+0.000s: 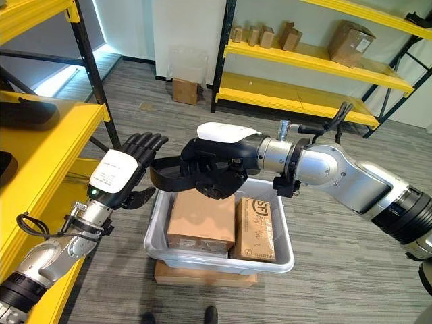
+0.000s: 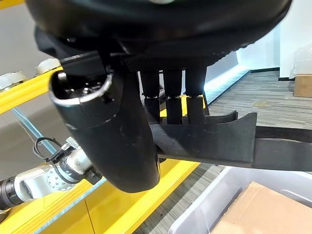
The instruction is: Move parts from the plastic box to the shelf.
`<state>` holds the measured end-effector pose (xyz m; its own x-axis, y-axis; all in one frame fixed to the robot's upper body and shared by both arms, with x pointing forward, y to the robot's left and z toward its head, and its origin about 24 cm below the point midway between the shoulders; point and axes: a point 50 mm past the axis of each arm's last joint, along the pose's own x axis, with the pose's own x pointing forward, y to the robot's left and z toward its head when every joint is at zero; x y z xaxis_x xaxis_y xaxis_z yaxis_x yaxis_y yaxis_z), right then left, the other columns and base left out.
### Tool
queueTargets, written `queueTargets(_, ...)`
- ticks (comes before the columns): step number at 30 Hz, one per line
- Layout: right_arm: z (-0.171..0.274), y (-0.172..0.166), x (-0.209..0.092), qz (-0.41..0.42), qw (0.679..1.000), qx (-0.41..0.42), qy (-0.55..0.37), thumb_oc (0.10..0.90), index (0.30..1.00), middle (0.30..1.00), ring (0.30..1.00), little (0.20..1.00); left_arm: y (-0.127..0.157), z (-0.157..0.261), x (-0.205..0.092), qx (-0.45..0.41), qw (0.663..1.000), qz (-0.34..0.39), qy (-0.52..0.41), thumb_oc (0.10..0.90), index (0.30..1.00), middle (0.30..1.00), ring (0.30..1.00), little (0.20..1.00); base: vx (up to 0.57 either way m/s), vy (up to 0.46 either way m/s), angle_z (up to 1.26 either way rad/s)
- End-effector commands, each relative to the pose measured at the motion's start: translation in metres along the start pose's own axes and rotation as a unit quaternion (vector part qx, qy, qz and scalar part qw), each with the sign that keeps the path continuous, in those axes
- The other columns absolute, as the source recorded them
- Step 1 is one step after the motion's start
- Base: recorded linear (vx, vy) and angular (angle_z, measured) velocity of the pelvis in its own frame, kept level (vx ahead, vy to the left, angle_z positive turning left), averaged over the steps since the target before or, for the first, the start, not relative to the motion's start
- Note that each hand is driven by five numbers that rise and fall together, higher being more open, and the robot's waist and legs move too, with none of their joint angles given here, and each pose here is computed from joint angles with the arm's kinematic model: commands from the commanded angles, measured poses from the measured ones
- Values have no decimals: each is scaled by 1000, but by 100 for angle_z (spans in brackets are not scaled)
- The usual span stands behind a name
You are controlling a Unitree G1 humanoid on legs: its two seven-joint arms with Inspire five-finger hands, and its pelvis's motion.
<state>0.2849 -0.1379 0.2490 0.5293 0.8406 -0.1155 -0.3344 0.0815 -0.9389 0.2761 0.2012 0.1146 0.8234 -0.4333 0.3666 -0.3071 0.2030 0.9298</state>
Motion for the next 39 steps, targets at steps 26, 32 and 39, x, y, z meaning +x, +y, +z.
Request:
queueTargets(26,90,-79,0,-174,955,-62,-231,400,300,300,300,300,22,53,25,19,981,8,-191,900,1000,1000,1000,1000,0,0,0)
queueTargets(32,92,-81,0,-177,954,-62,-236,400,300,300,300,300,19,57,24,8,981,1,-195,900,1000,1000,1000,1000,0,0,0)
queueTargets(39,96,-82,1,-177,951,-65,-244,400,300,300,300,300,14,63,25,-1,978,-10,-206,900,1000,1000,1000,1000,0,0,0)
